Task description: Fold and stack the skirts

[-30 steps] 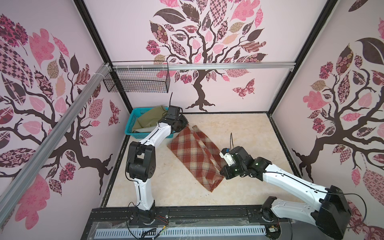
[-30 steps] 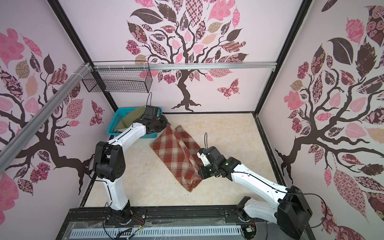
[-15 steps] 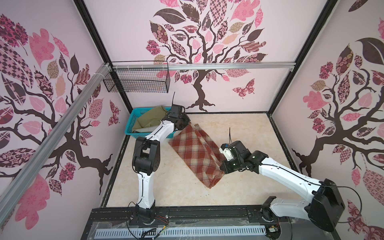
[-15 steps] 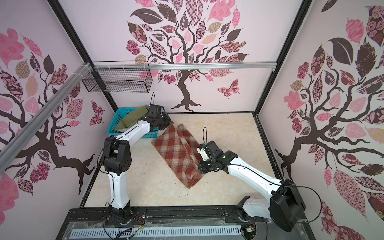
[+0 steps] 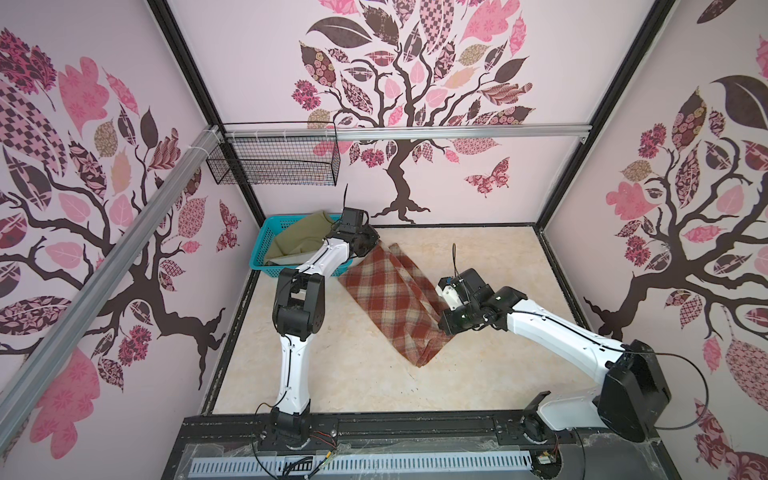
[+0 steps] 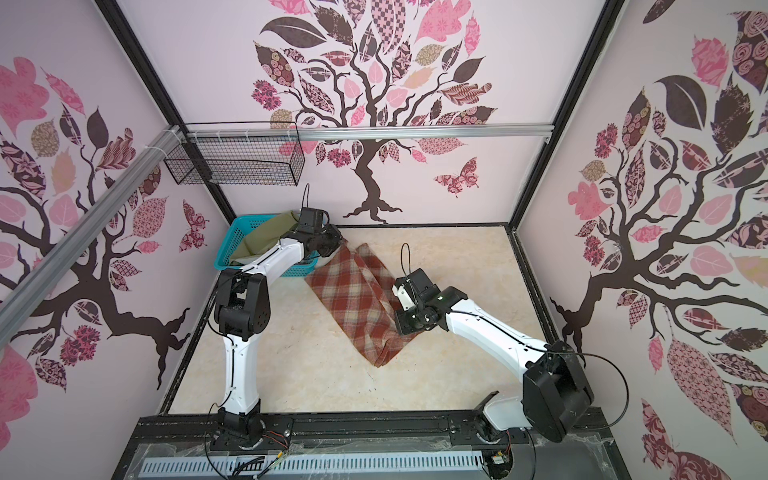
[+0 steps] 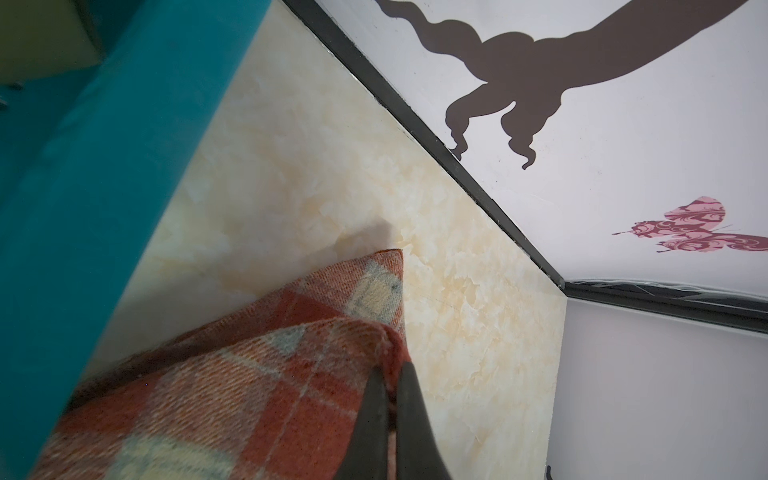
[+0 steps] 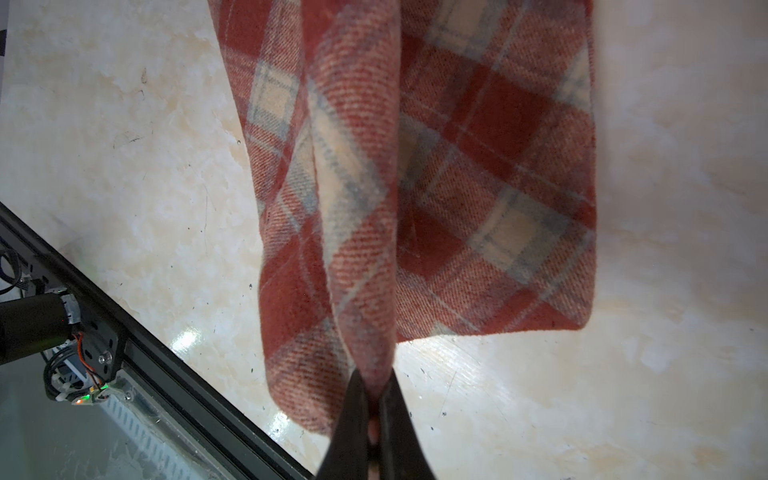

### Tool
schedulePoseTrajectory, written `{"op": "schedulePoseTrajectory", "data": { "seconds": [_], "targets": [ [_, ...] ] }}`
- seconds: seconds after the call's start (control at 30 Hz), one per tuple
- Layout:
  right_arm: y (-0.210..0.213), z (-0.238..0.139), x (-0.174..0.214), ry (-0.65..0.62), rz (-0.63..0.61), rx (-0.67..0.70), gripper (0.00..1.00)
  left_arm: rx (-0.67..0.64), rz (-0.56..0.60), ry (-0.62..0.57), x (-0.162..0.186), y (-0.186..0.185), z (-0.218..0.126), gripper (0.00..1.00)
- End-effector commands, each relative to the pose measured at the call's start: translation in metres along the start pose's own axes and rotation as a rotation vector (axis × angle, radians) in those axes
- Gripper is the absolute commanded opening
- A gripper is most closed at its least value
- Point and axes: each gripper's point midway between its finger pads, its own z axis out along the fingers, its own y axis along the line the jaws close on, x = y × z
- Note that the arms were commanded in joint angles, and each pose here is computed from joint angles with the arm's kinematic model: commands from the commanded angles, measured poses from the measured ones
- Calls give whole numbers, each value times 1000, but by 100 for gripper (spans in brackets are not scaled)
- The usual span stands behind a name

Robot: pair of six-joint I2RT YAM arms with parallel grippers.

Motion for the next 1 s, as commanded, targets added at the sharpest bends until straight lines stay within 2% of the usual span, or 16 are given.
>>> {"op": "schedulePoseTrajectory", "data": {
  "seconds": [0.0, 0.17, 0.27, 0.47, 0.63, 0.97],
  "targets": [
    [-7, -2, 2, 35, -8, 44, 0, 60, 4, -55, -20, -18, -3, 0],
    [0, -13, -3, 16, -19, 17, 0, 78, 3, -58, -20, -25, -16, 0],
    [4, -24, -4, -1, -42, 11, 0, 97, 17, -83, -22, -34, -37, 0],
    [19, -49, 0, -61, -78, -13, 0, 130, 25, -127, -25, -40, -91, 0],
    [51, -62, 18, -71, -166, -30, 0, 145, 39, -164, -19, -38, -140, 0],
    [109, -74, 50, -90, -255, -126, 0, 129, 34, -273, -12, -1, -240, 0]
  ]
}}
